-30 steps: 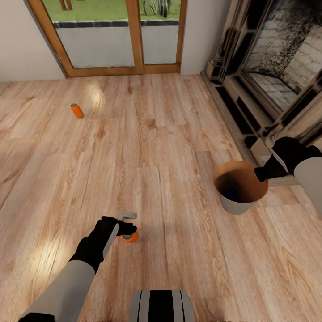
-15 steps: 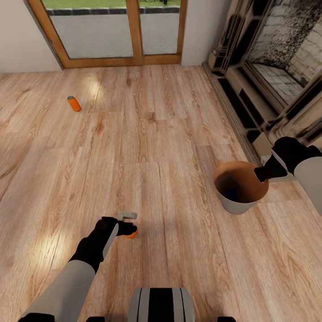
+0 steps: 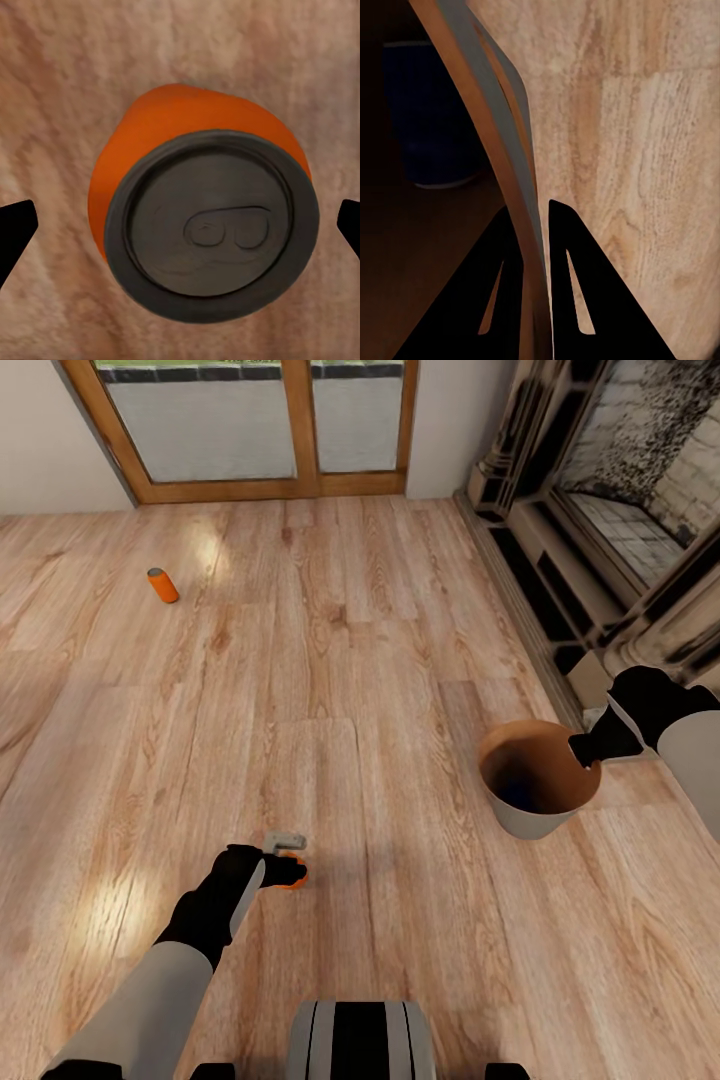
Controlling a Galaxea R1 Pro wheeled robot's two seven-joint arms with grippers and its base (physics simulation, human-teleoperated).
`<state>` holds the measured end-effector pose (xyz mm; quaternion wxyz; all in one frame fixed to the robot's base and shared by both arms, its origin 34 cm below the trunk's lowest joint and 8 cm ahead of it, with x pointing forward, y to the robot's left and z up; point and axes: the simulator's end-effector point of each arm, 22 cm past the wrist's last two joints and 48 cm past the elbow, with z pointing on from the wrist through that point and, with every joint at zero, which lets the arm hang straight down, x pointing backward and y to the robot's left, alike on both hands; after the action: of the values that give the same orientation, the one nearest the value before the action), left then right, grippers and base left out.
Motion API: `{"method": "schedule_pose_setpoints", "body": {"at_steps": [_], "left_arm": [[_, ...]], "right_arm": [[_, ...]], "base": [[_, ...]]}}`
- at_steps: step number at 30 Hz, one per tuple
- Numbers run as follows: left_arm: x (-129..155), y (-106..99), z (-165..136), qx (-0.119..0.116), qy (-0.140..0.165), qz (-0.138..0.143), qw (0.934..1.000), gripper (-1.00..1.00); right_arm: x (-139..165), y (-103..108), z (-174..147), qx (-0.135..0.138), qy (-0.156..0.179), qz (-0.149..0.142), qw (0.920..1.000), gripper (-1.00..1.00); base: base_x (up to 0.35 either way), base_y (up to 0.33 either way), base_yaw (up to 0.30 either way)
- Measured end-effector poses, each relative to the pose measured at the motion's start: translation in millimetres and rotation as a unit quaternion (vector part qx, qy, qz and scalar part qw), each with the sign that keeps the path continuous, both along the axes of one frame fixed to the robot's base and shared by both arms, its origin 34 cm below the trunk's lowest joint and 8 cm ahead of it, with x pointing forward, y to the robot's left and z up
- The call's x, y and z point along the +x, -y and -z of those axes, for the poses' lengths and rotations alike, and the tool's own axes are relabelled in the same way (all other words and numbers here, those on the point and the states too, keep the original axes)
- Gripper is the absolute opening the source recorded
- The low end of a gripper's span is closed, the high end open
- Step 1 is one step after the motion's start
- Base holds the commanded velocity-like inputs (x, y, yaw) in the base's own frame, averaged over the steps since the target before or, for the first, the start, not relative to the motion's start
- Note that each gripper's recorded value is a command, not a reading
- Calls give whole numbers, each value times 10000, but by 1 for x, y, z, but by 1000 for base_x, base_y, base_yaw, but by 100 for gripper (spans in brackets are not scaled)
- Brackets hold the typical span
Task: Put the three can of soda from the living room inside the tash can in the kitchen.
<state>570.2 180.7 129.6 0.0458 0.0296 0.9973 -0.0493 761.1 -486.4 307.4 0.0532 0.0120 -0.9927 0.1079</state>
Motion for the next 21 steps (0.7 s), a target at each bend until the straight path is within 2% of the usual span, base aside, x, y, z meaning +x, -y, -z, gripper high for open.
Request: {"method": "schedule_pose_setpoints", "body": {"at_steps": [1,2,11,21], "left_arm": [[0,0,0,0,0,-1,10000,100],[0,0,0,-1,0,-3,10000,-100],[-2,1,1,-26,-18,-16,10000,-100],[13,0,-21,-6,185,-9,9998,-100]], "right_arm": [[0,0,0,-1,0,-1,10000,-100],[0,0,0,-2,-1,-1,10000,-100],[0,0,0,1,-6,-4,10000,-100],[7,-1,-28,3,193,-9,9998,-100]], "base": [[0,0,0],[0,0,0],[0,0,0],[0,0,0]]}}
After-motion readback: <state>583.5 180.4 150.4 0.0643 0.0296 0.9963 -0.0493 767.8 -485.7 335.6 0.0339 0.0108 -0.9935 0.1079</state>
